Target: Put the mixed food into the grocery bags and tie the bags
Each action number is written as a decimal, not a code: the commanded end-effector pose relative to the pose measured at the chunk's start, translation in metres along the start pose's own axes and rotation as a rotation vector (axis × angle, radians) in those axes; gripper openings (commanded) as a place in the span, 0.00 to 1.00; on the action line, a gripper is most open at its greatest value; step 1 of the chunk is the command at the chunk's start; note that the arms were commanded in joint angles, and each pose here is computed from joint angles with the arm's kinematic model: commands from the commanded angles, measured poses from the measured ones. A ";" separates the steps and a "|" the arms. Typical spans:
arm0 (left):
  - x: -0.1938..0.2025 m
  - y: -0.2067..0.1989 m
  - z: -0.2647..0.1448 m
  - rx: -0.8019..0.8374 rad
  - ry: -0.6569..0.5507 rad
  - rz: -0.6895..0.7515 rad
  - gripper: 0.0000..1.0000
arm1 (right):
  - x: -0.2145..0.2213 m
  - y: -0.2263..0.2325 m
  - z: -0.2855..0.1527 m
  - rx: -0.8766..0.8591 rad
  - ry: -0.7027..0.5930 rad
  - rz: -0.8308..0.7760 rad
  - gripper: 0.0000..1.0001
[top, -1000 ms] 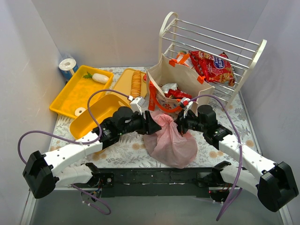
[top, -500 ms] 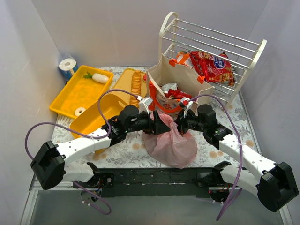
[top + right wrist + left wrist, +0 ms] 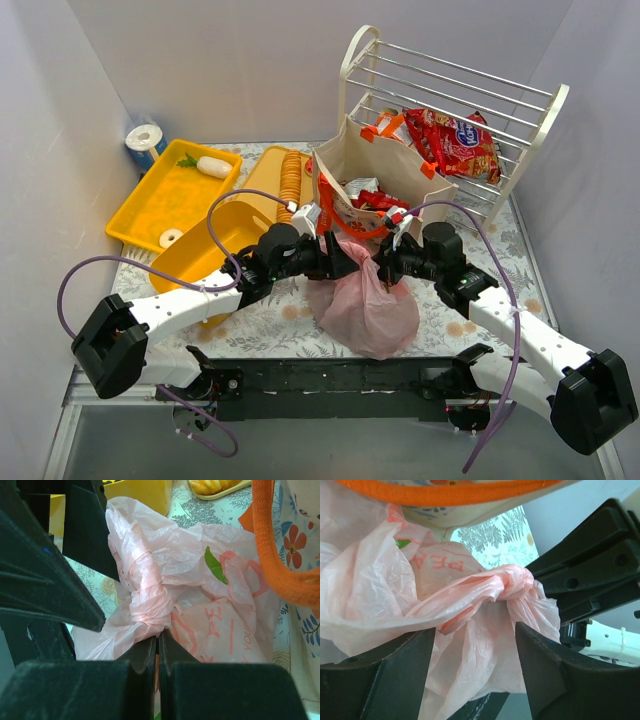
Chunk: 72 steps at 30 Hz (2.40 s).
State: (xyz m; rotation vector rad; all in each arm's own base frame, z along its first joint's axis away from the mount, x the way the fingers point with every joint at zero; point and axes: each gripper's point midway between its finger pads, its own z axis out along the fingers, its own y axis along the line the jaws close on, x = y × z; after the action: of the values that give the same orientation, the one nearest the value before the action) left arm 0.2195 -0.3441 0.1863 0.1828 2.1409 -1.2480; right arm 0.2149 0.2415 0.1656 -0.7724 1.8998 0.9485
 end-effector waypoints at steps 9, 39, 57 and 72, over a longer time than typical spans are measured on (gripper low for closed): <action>-0.033 -0.013 -0.001 0.056 -0.145 0.081 0.48 | -0.019 0.005 -0.002 -0.020 -0.037 -0.034 0.01; -0.047 0.080 -0.040 -0.258 -0.180 0.106 0.00 | -0.025 -0.074 -0.082 0.618 0.068 -0.094 0.01; -0.077 0.080 -0.081 -0.311 -0.315 0.218 0.00 | -0.045 -0.114 -0.139 0.994 -0.248 -0.027 0.01; -0.028 0.140 -0.110 -0.495 -0.297 0.029 0.00 | 0.040 -0.154 -0.127 1.080 -0.189 0.156 0.01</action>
State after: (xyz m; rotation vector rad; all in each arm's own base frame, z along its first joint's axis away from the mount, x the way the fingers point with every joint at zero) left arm 0.2304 -0.2311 0.1573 0.0370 2.0818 -0.9316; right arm 0.2524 0.1173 0.1282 -0.1371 1.9856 0.2831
